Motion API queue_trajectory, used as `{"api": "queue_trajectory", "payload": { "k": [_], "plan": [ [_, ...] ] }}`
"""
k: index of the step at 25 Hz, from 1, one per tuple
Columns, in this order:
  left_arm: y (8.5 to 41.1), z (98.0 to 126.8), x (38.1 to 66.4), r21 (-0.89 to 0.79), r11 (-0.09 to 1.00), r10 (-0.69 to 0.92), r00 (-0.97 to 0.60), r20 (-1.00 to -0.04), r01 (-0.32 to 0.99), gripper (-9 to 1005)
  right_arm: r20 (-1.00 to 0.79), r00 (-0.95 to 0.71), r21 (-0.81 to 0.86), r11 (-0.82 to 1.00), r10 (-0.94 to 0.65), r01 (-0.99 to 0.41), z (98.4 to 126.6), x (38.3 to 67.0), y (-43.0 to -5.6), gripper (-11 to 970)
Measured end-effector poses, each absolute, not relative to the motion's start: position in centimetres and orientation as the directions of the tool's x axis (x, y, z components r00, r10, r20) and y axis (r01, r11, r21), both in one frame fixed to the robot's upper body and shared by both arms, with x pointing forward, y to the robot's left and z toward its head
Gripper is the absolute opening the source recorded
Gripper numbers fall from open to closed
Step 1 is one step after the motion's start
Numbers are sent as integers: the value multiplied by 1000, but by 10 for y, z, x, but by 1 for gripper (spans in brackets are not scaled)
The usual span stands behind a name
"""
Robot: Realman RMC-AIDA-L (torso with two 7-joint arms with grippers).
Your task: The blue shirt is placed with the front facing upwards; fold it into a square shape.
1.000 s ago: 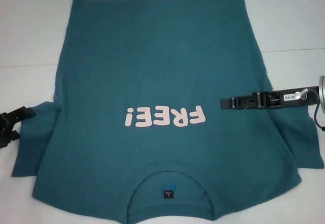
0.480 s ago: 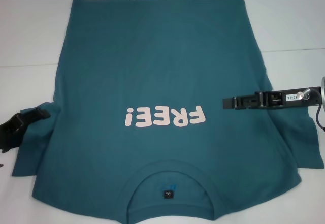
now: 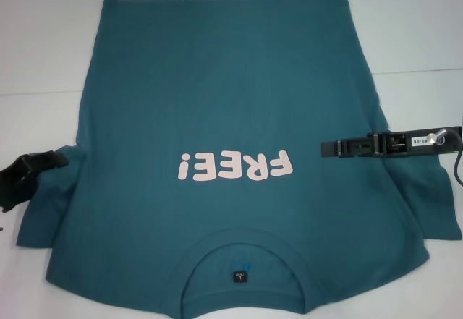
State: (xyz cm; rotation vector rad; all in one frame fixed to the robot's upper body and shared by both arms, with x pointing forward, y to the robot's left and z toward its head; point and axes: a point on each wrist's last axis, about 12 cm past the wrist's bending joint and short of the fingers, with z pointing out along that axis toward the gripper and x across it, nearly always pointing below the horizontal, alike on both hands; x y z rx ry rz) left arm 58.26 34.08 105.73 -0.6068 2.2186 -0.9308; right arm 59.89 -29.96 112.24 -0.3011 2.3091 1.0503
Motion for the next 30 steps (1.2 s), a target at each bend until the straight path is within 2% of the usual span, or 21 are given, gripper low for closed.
{"api": "queue_trajectory", "payload": {
  "k": [1,12,17,23,30],
  "plan": [
    [341,1058,583,-750,642,-620,-684,-385,-159,669,-590,-807,616,665,34,-423,1122,599,-300,628],
    [343,1057,584,-729,664,-609,-687,-397,-166,435,-590,-806,620,664,44,-418,1123,598,-303,628],
    [345,1057,583,-728,664,-611,-684,-398,-170,199,-590,-806,620,664,45,-418,1123,598,-303,628],
    [345,1058,583,-730,665,-602,-692,-398,-159,3,-591,-805,619,665,44,-418,1123,598,-303,628],
    [355,1065,579,-760,634,-625,-675,-393,-144,4,-589,-807,622,662,42,-419,1124,598,-303,627]
  ]
}}
